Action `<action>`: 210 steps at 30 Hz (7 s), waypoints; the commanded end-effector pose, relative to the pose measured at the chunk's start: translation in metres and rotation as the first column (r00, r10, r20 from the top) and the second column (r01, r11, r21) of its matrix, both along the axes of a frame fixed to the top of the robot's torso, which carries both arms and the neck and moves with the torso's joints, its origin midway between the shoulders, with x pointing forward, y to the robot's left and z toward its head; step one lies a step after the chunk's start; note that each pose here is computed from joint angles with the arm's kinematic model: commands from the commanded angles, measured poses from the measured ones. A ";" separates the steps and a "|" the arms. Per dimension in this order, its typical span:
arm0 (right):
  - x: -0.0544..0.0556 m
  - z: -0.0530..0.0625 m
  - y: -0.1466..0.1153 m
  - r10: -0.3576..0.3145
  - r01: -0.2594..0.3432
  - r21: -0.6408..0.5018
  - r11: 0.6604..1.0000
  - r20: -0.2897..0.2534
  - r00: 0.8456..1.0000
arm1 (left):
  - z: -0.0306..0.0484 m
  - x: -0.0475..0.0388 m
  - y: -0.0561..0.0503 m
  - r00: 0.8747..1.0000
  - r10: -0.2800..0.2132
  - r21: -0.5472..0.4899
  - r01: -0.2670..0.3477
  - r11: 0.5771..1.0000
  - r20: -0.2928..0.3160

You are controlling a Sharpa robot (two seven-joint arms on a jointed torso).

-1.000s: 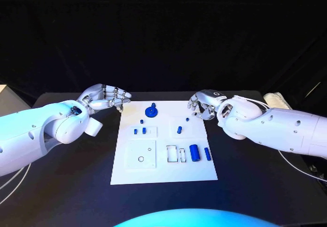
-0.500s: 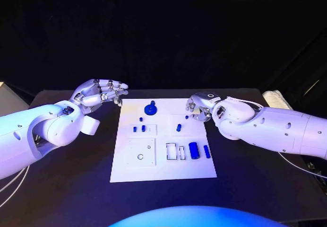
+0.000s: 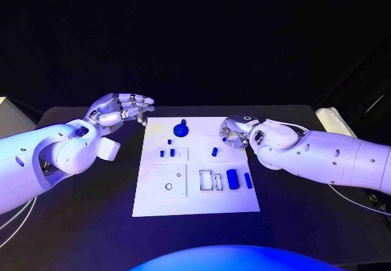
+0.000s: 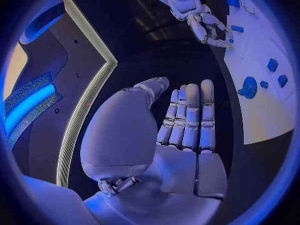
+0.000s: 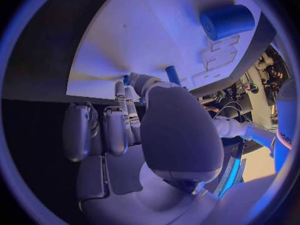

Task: Assemble the parts on the task board

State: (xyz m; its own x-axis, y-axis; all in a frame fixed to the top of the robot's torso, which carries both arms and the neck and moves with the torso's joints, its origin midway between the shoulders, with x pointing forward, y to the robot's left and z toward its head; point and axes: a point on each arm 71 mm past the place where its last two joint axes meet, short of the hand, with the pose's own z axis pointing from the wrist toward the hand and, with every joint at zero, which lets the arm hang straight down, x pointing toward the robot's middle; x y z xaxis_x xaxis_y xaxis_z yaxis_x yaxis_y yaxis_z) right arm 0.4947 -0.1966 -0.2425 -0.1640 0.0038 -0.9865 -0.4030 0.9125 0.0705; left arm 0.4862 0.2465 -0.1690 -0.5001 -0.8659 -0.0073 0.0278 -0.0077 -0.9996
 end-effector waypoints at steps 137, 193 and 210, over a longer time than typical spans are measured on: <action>-0.097 -0.038 0.134 0.259 -0.253 0.239 0.938 0.005 0.966 | 0.0018 -0.0016 -0.020 0.998 -0.043 0.041 0.042 0.998 0.043; -0.097 0.006 0.084 0.181 -0.179 0.333 0.926 0.026 0.983 | -0.0002 -0.0003 -0.017 0.999 -0.044 0.044 0.043 0.998 0.023; -0.054 0.031 0.024 0.100 -0.089 0.142 0.986 -0.072 0.992 | -0.0009 0.0004 -0.019 0.998 -0.052 0.041 0.052 0.998 0.022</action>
State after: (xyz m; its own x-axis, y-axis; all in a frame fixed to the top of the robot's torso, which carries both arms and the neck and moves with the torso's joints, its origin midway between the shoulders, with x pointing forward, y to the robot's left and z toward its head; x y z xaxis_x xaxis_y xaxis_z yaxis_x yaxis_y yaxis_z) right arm 0.4404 -0.1733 -0.2047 -0.1778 0.1924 -0.9651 -0.4696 0.8452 0.2550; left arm 0.4872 0.2302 -0.1706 -0.5275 -0.8471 -0.0650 0.0516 0.0444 -0.9977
